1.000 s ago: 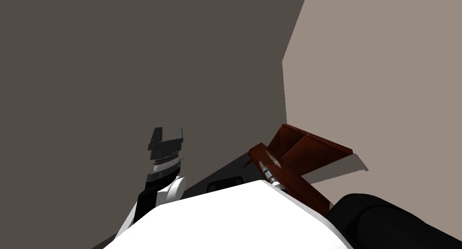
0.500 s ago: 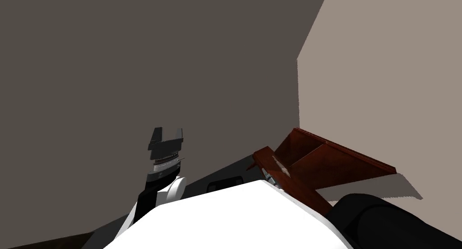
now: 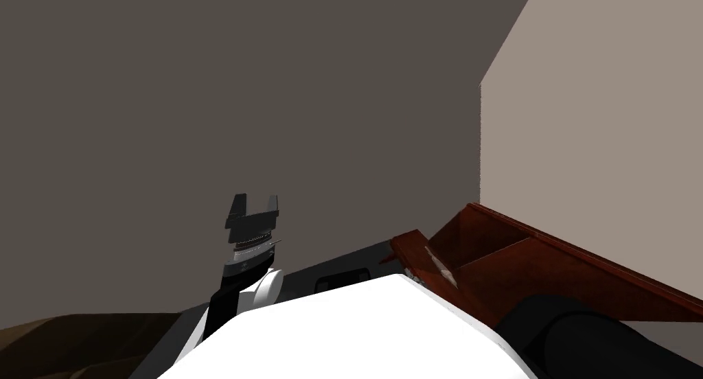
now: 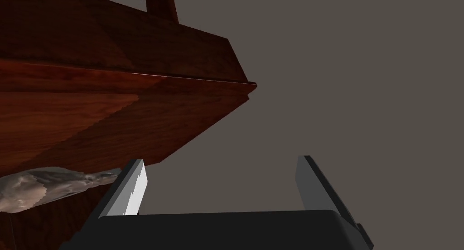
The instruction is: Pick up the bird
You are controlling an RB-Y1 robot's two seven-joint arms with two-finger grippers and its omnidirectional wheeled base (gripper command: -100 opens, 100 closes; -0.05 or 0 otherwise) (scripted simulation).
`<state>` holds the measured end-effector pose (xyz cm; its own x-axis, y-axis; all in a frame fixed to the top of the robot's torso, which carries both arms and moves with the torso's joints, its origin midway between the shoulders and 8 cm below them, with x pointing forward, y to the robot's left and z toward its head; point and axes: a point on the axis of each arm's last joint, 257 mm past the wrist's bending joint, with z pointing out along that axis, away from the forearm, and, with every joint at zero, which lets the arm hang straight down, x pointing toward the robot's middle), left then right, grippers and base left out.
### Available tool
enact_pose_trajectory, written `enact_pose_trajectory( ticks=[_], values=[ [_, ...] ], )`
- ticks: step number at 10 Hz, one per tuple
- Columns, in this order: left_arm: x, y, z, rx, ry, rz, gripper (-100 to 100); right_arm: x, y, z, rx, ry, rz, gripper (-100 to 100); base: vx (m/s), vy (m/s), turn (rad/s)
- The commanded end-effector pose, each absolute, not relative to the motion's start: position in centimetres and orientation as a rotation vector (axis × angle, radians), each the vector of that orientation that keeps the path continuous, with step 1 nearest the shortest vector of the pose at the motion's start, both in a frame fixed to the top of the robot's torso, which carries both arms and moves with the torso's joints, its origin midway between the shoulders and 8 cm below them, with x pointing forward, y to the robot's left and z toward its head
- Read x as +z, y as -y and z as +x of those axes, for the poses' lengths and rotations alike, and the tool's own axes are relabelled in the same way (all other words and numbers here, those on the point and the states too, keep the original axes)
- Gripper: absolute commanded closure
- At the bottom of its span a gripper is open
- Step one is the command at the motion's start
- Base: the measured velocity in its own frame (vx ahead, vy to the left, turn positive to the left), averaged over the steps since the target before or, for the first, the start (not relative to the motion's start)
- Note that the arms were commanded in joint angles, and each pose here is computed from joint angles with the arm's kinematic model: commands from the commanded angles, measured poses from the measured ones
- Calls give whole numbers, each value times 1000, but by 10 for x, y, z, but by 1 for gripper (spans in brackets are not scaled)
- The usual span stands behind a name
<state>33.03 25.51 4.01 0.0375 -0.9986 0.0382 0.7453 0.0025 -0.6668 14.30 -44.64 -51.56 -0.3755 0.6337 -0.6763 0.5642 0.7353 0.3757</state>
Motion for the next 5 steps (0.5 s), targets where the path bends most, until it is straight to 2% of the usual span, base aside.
enact_pose_trajectory(
  ticks=[1,3,5],
  values=[
    [40,-255,330,-1472,-530,-608,0,-529,453,122,57,-2117,916,-100,15,-20,155],
    [40,-255,330,-1472,-530,-608,0,-543,465,94,-10,-2179,917,-100,16,-18,214],
    [40,-255,330,-1472,-530,-608,0,-559,489,49,-134,-2279,903,-100,15,-29,374]
  ],
)
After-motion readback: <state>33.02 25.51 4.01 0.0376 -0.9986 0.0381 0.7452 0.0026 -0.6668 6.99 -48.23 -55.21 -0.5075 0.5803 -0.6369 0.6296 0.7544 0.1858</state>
